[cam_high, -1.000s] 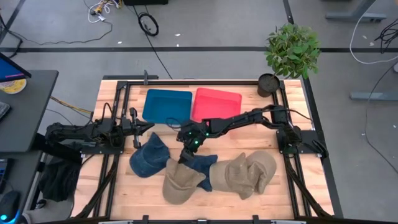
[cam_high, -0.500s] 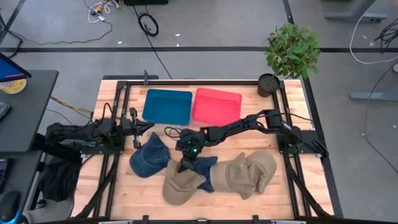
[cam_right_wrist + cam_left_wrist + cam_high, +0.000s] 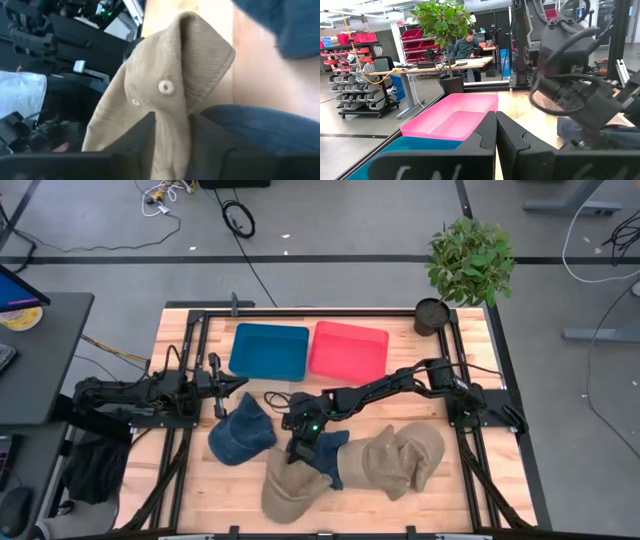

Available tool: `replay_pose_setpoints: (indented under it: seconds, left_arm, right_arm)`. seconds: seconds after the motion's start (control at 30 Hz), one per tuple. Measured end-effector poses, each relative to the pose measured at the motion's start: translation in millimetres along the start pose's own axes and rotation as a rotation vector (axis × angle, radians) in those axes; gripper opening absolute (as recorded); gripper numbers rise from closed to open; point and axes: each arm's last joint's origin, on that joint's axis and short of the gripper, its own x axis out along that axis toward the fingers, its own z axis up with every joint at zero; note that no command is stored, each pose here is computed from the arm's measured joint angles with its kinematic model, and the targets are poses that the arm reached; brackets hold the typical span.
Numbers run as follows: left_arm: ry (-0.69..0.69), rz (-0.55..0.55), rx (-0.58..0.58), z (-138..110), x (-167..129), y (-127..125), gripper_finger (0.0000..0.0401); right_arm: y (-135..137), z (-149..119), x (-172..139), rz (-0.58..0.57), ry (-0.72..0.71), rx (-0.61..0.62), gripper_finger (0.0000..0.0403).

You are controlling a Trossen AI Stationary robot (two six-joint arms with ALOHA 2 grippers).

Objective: Pick & Place hat
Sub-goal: Put the left brown cap into the red bin

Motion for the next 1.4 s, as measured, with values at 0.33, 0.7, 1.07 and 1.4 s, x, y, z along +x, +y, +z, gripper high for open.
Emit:
replay_pose_setpoints:
  seconds: [0.33, 0.7, 1.07, 1.4]
  left_arm:
    - [-0.001, 0.0, 0.0, 0.1, 0.0, 0.0, 0.0003]
    - [0.0, 0.0, 0.0, 0.0, 0.0, 0.0, 0.0003]
    - [0.0, 0.0, 0.0, 0.0, 0.0, 0.0, 0.0003]
    - [0.0, 0.0, 0.0, 0.1, 0.0, 0.0, 0.0003]
  right_arm:
    - [-3.2, 7.1, -6.7, 0.052, -0.01, 0.117, 0.0009]
    - [30.7, 28.7, -26.7, 0.351, 0.015, 0.095, 0.0002]
    - [64.8, 55.9, -74.8, 0.353, -0.168, -0.025, 0.0001]
    - [72.8, 77.3, -125.8, 0.316, -0.318, 0.035, 0.0]
